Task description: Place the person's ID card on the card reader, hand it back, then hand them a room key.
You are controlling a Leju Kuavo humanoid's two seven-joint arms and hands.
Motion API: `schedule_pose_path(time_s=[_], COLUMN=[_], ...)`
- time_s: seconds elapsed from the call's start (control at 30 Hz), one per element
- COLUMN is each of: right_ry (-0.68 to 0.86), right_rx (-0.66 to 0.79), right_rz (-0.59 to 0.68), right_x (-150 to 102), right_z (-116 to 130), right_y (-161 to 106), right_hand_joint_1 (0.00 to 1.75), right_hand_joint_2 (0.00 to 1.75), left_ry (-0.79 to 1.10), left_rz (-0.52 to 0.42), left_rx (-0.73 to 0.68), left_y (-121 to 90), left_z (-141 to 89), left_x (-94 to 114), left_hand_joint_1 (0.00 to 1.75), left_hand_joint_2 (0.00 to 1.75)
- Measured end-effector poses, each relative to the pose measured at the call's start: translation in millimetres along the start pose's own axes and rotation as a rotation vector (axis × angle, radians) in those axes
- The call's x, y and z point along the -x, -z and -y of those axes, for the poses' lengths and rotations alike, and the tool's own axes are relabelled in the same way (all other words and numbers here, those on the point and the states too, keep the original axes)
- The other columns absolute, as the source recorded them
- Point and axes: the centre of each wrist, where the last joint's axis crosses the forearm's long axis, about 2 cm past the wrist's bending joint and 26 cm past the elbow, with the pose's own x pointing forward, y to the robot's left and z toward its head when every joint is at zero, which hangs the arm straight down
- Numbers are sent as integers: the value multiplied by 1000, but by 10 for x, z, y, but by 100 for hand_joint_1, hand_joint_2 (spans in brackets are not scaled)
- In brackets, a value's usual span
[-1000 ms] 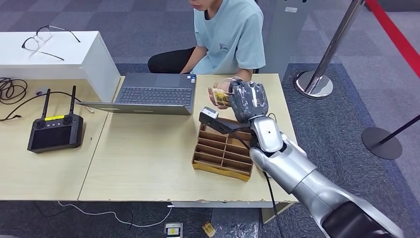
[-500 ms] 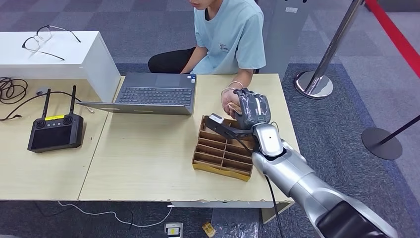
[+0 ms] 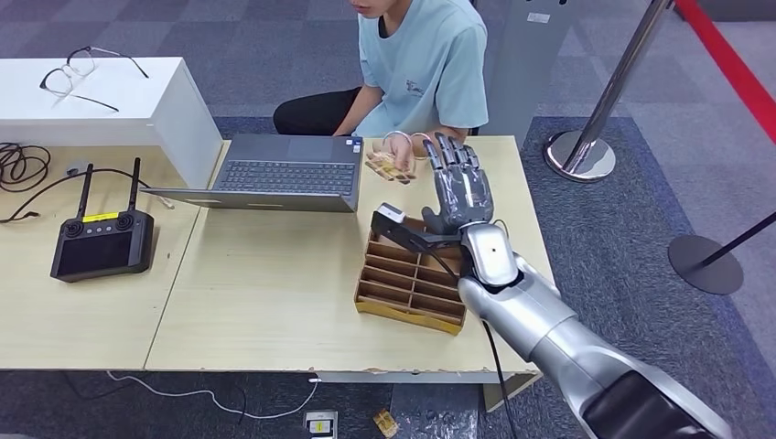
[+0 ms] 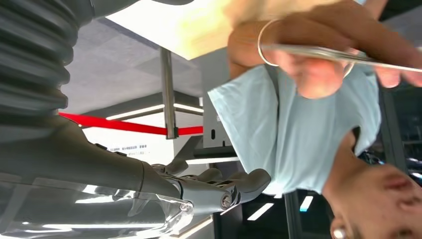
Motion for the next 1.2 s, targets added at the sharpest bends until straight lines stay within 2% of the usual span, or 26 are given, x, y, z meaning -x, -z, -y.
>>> schedule_pose_path(time_s=[0.13, 0.4, 0.73, 1.0, 1.2], right_ry=[16, -29, -184, -275, -343], right_rx=[45, 136, 271, 352, 376], right_rz=[-12, -34, -48, -86, -133], right_x=[6, 176, 383, 646, 916], right_z=[121, 448, 1094, 1661, 1873], right_y=[43, 101, 124, 4, -213], right_hand_joint_1=[0, 0, 0, 0, 0], right_hand_joint_2=[175, 175, 175, 175, 175], left_ry=[-6, -11, -17, -14, -27], left_rz=[-4, -15, -10, -8, -12], left_rx=[0, 4, 4, 9, 15], left_y=[-4, -18, -22, -22, -32], left_z=[7, 34, 42, 44, 62], left_x=[12, 61, 74, 77, 106], left_hand_joint_1=[0, 0, 0, 0, 0], left_hand_joint_2=[175, 175, 175, 175, 175])
